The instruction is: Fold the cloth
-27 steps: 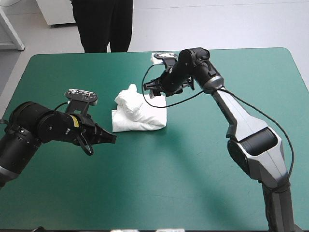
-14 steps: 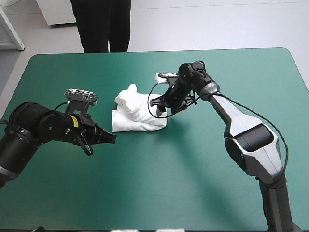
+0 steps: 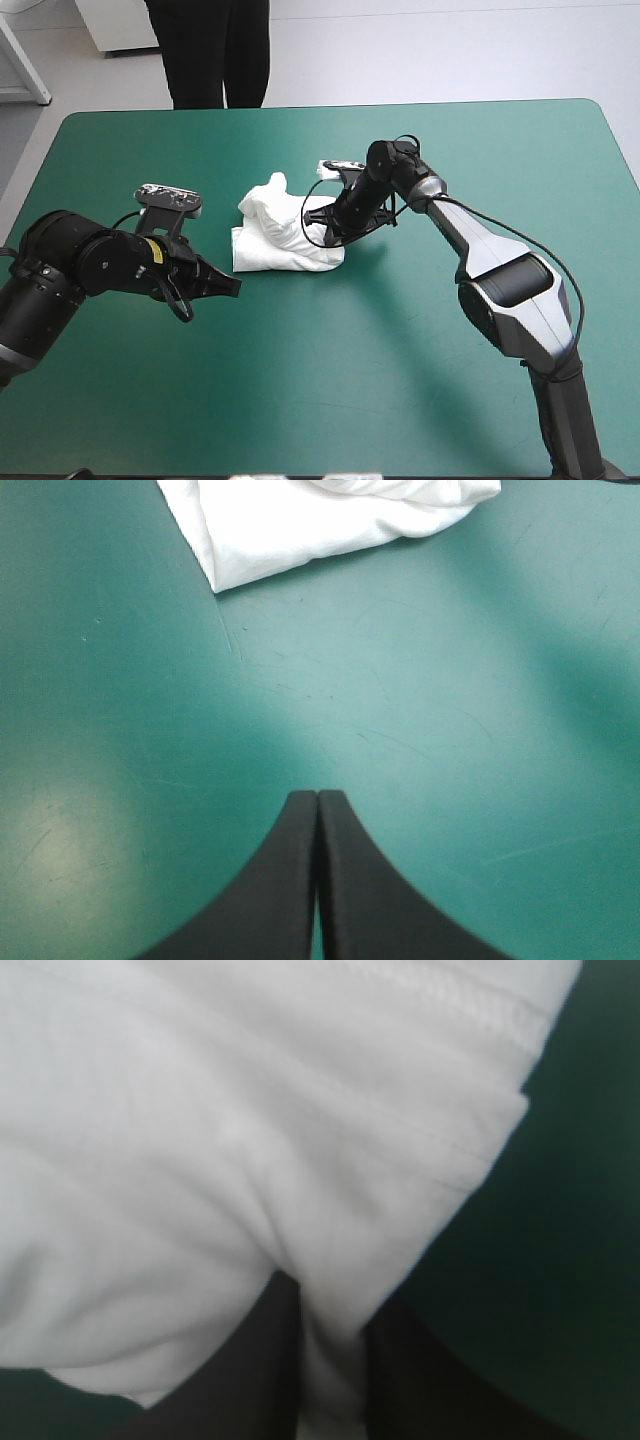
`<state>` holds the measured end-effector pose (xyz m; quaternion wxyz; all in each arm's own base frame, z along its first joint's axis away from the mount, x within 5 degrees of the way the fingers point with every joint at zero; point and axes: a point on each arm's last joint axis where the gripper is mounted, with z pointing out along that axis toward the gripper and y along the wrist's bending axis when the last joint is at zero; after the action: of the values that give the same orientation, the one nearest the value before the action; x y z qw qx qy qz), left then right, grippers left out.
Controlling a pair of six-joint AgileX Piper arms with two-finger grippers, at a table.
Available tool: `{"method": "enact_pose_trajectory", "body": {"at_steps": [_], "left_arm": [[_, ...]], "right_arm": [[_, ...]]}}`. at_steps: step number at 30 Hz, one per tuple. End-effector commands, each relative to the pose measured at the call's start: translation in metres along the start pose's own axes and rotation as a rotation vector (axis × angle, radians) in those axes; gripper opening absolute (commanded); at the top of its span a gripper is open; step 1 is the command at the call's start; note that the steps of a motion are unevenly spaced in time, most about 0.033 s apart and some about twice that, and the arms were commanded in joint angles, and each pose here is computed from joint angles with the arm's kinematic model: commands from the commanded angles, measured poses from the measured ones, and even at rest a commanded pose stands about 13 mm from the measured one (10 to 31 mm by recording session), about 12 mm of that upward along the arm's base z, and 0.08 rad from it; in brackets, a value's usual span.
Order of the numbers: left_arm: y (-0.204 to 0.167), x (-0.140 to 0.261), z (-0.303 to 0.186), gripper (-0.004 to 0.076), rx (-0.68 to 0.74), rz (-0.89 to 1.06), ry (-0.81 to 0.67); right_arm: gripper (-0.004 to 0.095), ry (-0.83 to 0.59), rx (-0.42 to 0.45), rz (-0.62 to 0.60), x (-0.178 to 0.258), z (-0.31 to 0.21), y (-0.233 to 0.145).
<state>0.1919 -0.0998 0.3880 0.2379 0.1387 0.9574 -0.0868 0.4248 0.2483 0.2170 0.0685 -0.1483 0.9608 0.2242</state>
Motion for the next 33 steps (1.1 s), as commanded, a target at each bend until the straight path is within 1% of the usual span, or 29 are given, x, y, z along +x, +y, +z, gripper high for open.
{"method": "enact_pose_trajectory", "body": {"at_steps": [1, 3, 6, 7, 11, 15, 19, 23, 30, 32, 33], "left_arm": [[0.001, 0.003, -0.014, -0.001, 0.006, -0.016, -0.006], [0.001, 0.003, -0.014, -0.001, 0.006, -0.016, -0.006], [0.0, 0.003, -0.014, -0.001, 0.009, -0.017, -0.005], [0.0, 0.003, -0.014, -0.001, 0.009, -0.017, -0.005], [0.0, 0.003, -0.014, -0.001, 0.009, -0.017, -0.005], [0.0, 0.003, -0.014, -0.001, 0.009, -0.004, -0.007], [0.0, 0.003, -0.014, -0.001, 0.009, -0.004, -0.005], [0.0, 0.003, -0.014, -0.001, 0.009, -0.004, -0.005], [0.0, 0.003, -0.014, -0.001, 0.009, -0.004, -0.005], [0.001, 0.003, -0.014, -0.001, 0.007, -0.003, -0.008], [0.001, 0.003, -0.014, -0.001, 0.007, -0.003, -0.008]], "right_arm": [[-0.0006, -0.039, 0.064, -0.072, 0.0, -0.03, 0.005], [-0.0018, -0.021, 0.085, -0.068, 0.0, -0.032, -0.002], [-0.0017, -0.038, 0.101, -0.044, -0.004, -0.042, -0.021], [-0.0017, -0.047, 0.122, -0.031, -0.005, -0.047, -0.031], [-0.0017, -0.087, 0.252, 0.042, -0.006, -0.075, -0.076], [-0.0017, -0.11, 0.332, 0.139, 0.002, -0.106, -0.127], [-0.0017, -0.113, 0.432, 0.252, 0.018, -0.133, -0.183], [-0.0017, -0.14, 0.485, 0.366, 0.038, -0.166, -0.236], [-0.0017, -0.175, 0.598, 0.509, 0.076, -0.215, -0.297], [-0.0017, -0.155, 0.638, 0.531, 0.089, -0.222, -0.311], [-0.0017, -0.147, 0.645, 0.55, 0.095, -0.225, -0.317]]}}
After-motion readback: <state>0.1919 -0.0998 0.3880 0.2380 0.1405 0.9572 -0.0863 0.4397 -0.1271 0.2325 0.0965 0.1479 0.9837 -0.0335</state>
